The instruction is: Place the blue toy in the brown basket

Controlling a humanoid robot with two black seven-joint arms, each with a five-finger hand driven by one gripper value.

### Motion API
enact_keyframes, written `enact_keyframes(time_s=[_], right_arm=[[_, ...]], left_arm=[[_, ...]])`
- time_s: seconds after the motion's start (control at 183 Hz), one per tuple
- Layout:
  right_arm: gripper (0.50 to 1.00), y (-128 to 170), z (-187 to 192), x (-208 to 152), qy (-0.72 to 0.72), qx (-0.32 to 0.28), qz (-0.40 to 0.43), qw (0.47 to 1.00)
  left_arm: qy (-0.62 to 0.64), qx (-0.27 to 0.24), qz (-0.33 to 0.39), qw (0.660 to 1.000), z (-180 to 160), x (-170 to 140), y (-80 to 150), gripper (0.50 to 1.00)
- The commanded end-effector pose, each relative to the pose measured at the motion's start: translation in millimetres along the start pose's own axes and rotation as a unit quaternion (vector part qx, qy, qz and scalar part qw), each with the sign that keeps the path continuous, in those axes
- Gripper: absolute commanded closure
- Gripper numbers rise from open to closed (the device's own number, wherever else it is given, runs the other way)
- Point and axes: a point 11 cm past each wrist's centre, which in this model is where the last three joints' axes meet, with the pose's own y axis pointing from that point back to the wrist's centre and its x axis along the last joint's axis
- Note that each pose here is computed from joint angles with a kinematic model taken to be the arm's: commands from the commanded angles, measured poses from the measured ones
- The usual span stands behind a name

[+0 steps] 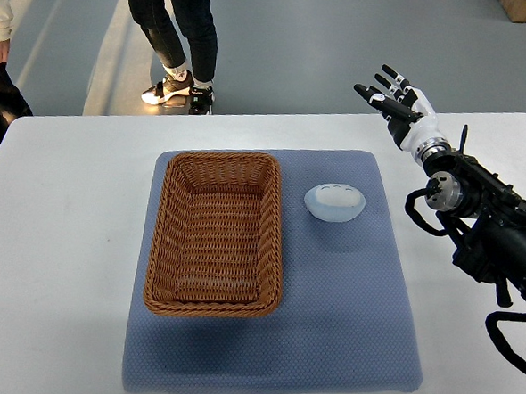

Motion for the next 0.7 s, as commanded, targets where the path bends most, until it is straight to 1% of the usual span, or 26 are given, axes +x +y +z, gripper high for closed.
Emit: enact_keyframes(time_s=[0.0, 0.213, 0.377, 0.694], right_arm=[[0.589, -0.1, 0.7, -1.2, -0.001, 0.0, -0.001, 1.0], [0.589, 0.2, 1.9, -1.5, -0.001, -0.001, -0.001, 1.0], [0.589, 0.1, 1.0, -1.1, -0.002, 0.0, -0.001, 1.0], [0.589, 0.3, -1.7, 2.5, -0.007, 0.003, 0.003, 1.0]], left_arm=[[0.0, 0.0, 0.0, 1.0, -0.2, 0.4, 0.0, 0.5], [0.0, -0.001, -0.004, 1.0, 0.9, -2.9, -0.1, 0.5], [0.0, 0.0, 0.006, 1.0, -0.3, 2.3, 0.1, 0.5], [0.0, -0.001, 0.004, 1.0, 0.7, 1.2, 0.0, 0.5]])
